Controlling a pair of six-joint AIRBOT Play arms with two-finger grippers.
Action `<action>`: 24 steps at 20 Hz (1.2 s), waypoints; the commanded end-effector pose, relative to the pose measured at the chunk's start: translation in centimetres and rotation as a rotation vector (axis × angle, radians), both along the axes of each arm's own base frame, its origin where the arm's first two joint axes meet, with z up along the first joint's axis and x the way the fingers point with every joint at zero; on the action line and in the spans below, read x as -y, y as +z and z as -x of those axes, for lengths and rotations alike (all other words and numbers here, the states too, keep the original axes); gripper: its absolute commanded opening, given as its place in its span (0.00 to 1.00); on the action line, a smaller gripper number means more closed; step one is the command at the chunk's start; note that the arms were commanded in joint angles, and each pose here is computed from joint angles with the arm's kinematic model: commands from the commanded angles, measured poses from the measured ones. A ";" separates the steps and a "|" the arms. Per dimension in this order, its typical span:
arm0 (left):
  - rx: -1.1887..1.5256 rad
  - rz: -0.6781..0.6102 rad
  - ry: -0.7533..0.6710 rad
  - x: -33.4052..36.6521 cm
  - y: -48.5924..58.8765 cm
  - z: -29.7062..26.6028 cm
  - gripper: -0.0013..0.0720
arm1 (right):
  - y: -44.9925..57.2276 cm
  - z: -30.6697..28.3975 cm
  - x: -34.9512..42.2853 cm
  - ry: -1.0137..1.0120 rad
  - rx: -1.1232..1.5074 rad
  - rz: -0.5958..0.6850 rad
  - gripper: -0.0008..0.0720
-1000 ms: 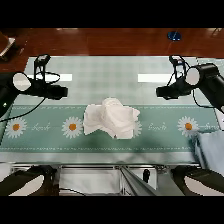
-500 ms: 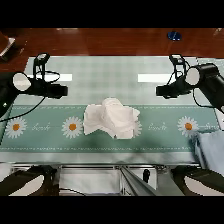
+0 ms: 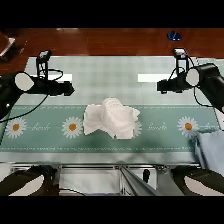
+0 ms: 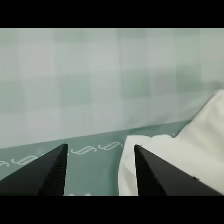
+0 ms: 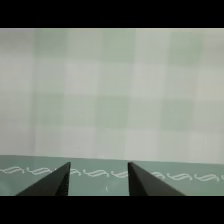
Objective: Fold the shirts.
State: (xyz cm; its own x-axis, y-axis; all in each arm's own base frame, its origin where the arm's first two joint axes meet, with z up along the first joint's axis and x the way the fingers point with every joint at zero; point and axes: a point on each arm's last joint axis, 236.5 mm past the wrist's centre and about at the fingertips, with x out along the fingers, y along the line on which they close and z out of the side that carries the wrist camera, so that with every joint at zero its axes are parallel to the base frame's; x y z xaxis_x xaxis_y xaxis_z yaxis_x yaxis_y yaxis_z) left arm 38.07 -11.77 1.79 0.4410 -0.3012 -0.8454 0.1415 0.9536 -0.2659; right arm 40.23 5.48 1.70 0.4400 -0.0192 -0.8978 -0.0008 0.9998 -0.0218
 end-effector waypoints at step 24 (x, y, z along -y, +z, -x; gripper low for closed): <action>-0.482 0.453 -0.086 9.4 -12.6 12.9 0.05 | -6.0 14.7 -5.2 -0.051 -0.269 -0.547 0.58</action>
State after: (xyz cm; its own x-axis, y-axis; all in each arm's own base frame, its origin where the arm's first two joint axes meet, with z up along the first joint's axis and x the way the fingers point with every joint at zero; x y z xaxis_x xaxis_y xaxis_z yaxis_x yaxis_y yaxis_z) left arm 25.68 -20.49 -11.03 0.0258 -0.6742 -0.7381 -0.0533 0.7364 -0.6745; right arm 27.31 8.73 -3.94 0.2849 0.4291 -0.8572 0.1698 0.8575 0.4857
